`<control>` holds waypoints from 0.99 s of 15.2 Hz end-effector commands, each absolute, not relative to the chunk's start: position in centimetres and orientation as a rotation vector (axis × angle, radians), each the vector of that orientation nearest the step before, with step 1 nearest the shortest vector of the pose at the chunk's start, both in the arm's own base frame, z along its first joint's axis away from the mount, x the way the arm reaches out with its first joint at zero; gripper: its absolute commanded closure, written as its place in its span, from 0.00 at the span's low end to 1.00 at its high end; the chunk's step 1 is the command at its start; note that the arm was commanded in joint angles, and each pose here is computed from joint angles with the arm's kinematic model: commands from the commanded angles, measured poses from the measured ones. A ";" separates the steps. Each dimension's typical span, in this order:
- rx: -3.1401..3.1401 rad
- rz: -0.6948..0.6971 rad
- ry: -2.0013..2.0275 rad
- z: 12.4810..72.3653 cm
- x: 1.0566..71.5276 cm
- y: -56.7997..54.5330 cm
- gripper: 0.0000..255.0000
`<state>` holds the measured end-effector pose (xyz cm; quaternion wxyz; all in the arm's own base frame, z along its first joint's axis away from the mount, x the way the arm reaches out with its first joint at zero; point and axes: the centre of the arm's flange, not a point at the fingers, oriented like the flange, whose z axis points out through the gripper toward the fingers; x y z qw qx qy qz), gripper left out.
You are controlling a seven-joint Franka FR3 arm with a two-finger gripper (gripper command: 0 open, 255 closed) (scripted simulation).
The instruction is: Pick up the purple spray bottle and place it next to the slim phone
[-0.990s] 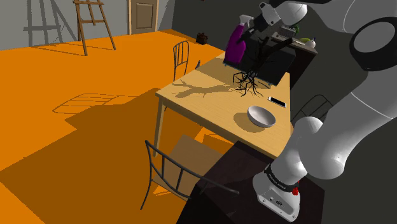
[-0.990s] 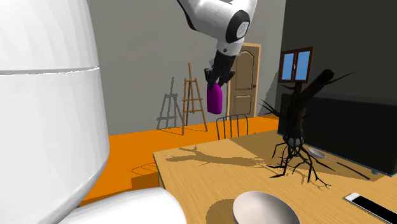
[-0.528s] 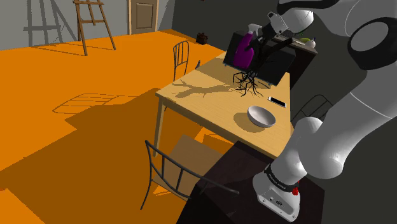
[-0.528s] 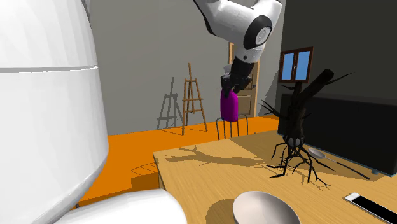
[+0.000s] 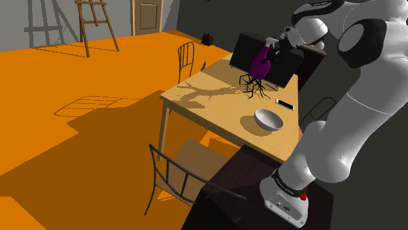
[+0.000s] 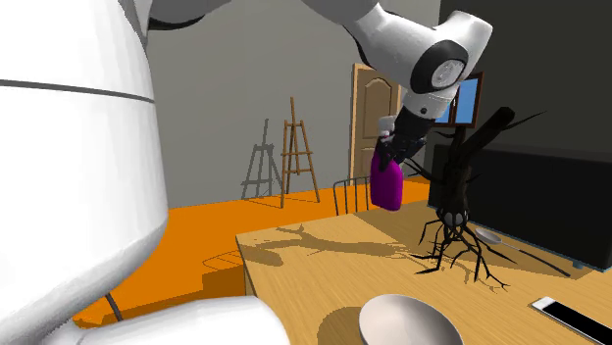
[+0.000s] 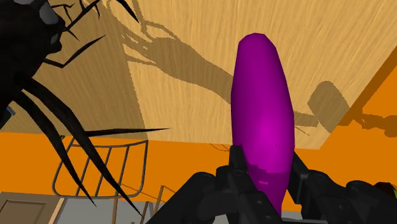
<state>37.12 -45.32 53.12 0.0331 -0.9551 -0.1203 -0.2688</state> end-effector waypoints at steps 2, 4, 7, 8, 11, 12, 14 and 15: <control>-2.937 -0.833 -0.373 51.1 34.6 -48.1 1.00; -2.938 -0.833 -0.373 50.0 33.1 -49.9 1.00; -2.937 -0.833 -0.373 48.2 30.9 -52.7 1.00; -2.937 -0.833 -0.373 47.6 30.2 -53.6 1.00; -2.937 -0.833 -0.373 45.9 27.9 -56.3 1.00; -2.937 -0.833 -0.373 45.3 27.2 -57.3 1.00; -2.937 -0.833 -0.373 44.1 25.7 -59.1 1.00; -2.937 -0.833 -0.373 43.5 25.0 -60.0 1.00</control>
